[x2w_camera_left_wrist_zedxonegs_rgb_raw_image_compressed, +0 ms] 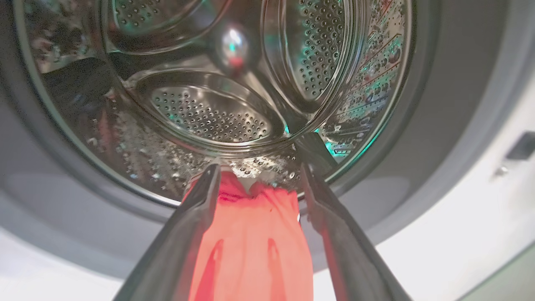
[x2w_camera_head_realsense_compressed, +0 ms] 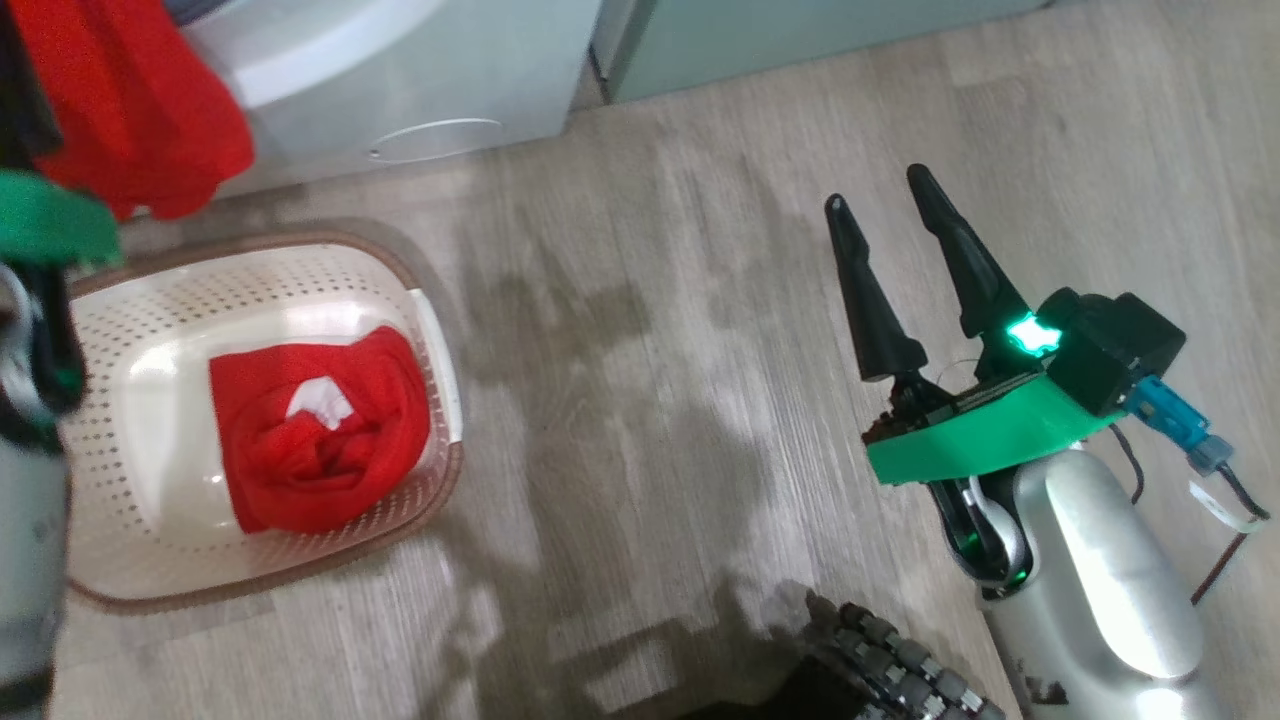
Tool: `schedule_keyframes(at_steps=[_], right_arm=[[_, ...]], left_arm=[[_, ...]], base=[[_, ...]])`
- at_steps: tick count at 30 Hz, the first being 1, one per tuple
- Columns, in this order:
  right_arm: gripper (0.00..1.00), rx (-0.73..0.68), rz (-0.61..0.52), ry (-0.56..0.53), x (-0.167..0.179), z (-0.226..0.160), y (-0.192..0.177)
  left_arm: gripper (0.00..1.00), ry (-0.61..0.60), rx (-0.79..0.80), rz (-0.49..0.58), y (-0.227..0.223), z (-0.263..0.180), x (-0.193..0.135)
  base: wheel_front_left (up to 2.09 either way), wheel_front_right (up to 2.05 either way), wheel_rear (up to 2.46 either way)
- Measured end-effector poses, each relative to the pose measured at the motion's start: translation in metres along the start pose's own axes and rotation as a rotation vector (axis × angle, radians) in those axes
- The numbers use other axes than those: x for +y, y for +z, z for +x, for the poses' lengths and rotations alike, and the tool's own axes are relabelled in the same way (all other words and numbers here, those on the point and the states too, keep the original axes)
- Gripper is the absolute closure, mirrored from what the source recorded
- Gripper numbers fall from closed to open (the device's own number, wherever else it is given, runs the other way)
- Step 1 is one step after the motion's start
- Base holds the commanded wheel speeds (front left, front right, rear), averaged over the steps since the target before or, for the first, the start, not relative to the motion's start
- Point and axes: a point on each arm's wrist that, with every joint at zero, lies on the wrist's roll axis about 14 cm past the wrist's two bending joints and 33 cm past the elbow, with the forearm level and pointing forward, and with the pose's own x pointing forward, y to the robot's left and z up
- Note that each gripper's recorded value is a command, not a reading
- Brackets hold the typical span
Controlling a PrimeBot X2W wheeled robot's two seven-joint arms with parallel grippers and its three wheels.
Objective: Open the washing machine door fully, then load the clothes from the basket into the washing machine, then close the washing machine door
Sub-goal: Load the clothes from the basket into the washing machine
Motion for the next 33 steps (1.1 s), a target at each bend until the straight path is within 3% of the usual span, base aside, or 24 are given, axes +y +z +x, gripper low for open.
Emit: schedule_keyframes(at_steps=[15,33], right_arm=[[0.00,-0.031,0.001,0.043,0.016,0.006,0.009],[0.00,-0.042,0.001,0.081,0.031,0.005,0.014]], left_arm=[[0.00,0.114,0.067,0.001,0.006,-0.102,0.020],[0.00,0.125,0.092,0.044,0.010,-0.132,0.021]], base=[[0.00,0.00,0.00],[0.00,0.00,0.00]])
